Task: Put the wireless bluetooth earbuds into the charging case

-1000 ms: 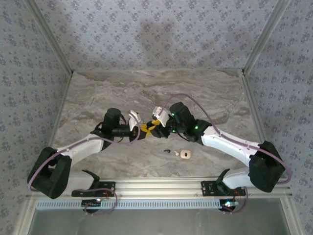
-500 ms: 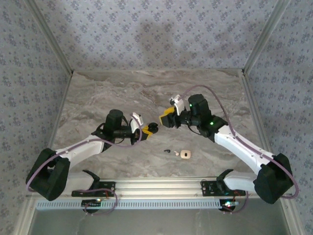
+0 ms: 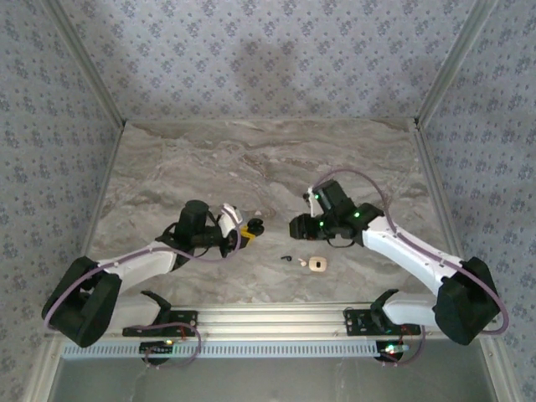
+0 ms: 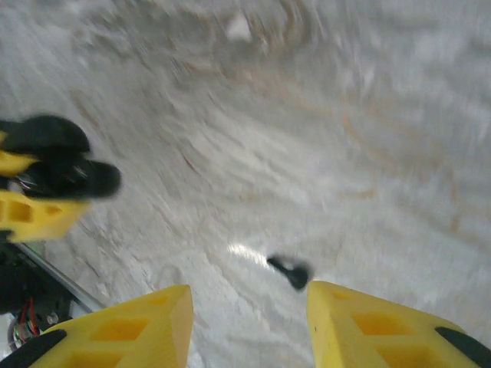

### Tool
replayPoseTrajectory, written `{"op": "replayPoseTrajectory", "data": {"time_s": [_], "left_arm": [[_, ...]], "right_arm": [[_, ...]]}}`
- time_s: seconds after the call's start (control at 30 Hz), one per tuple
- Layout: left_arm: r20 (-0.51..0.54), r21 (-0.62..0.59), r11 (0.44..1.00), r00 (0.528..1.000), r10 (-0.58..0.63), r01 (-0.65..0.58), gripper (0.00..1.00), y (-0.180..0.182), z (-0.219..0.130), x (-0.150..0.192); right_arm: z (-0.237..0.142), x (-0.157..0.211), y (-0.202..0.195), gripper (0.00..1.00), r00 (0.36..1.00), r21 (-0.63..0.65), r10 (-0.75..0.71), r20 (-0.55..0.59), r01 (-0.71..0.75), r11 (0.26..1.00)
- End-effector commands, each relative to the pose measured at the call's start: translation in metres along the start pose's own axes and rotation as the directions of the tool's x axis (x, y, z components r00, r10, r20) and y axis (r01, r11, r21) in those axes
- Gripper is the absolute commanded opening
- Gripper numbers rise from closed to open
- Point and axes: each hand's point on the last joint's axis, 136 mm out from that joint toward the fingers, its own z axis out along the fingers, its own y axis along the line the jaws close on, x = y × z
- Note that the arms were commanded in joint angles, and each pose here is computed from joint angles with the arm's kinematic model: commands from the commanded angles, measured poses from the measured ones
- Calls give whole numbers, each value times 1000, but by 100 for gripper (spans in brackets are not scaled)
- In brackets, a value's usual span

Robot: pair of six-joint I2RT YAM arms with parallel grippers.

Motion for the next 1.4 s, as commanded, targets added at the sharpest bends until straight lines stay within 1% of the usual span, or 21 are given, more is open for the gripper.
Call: {"op": "replayPoseTrajectory", "data": {"time_s": [0.0,0.17,0.23,0.37,0.57,0.67,0.83,1.0,1.17,1.37], "left_arm": [[72,-31,999,997,35,-33,11,1,-5,-18],[73,-37,999,997,15,-12,11,4,-2,-17],[74,-38,999,997,5,-2,11,6,-1,-17],[102,-41,999,995,-6,11,11,7,-2,-19],[102,-50,998,995,-18,24,11,10,-3,-18],[104,-51,998,994,-19,24,11,10,-4,-19],[105,-61,998,994,-17,24,11,11,-8,-19],[104,-75,997,994,-20,28,11,15,-11,-17],[103,-81,996,994,-28,36,11,17,-13,-14],[106,-87,995,994,-35,44,11,19,-17,-13]], "right_arm": [[12,35,-10,46,979,90,192,-68,-186,979],[37,52,-13,46,957,117,285,-55,-277,954],[47,56,-14,46,950,135,304,-72,-293,947],[67,65,-13,47,939,153,319,-128,-299,942],[86,68,-16,47,931,181,329,-161,-300,937],[91,65,-20,47,934,205,322,-157,-289,935],[93,48,-28,45,943,213,314,-112,-286,934],[92,30,-32,44,953,208,292,-83,-270,940],[87,24,-32,44,957,212,277,-91,-253,944],[67,20,-22,44,965,239,240,-102,-210,948]]}}
